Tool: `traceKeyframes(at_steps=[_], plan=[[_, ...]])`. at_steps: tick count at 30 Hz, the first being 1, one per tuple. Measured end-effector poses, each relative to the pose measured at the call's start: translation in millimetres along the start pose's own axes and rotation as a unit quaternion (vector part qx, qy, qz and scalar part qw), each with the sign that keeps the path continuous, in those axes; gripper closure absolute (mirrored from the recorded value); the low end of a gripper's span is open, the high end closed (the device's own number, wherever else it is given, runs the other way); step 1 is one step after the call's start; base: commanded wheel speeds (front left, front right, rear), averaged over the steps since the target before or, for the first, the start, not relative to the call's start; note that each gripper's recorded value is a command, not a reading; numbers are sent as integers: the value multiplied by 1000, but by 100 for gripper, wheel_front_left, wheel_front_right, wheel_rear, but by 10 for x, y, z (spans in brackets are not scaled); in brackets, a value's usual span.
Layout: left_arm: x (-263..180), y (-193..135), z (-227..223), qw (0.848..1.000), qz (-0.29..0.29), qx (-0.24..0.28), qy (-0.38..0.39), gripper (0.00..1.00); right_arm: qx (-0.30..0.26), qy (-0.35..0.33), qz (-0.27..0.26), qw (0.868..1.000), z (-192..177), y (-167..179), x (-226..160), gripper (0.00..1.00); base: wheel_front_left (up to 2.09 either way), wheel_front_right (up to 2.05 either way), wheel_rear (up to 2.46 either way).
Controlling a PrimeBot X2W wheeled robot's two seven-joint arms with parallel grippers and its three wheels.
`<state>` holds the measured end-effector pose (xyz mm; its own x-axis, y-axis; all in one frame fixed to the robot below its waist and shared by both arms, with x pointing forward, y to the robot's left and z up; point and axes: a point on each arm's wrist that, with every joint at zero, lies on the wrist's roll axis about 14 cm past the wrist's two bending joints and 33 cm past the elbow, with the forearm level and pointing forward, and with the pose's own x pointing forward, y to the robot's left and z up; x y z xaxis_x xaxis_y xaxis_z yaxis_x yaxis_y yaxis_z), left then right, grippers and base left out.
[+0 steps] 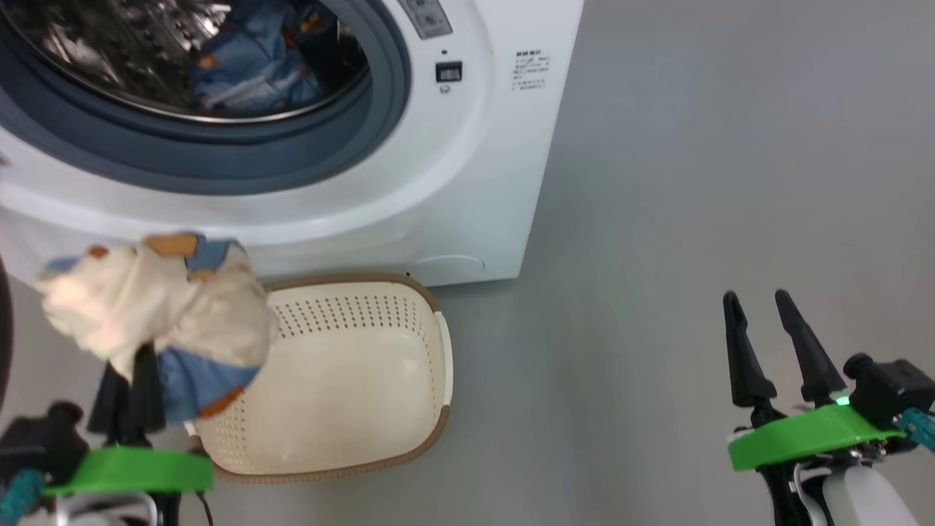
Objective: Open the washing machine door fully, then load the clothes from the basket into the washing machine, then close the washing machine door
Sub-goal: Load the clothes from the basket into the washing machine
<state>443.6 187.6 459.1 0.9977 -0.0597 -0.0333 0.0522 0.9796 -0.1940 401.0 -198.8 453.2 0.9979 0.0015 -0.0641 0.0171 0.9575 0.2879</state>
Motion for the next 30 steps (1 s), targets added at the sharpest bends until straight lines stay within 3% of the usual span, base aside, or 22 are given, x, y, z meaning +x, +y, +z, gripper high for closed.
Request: traceKeyframes(at_steps=[14, 30], plan=[[1174, -103, 348, 997, -32, 21, -64, 100, 9, 17, -17, 1000, -199, -70, 300, 0, 0, 0, 0], [2266, -415, 20, 997, -64, 46, 9, 100, 7, 35, -45, 998, -344, -262, 345, 0, 0, 0, 0]])
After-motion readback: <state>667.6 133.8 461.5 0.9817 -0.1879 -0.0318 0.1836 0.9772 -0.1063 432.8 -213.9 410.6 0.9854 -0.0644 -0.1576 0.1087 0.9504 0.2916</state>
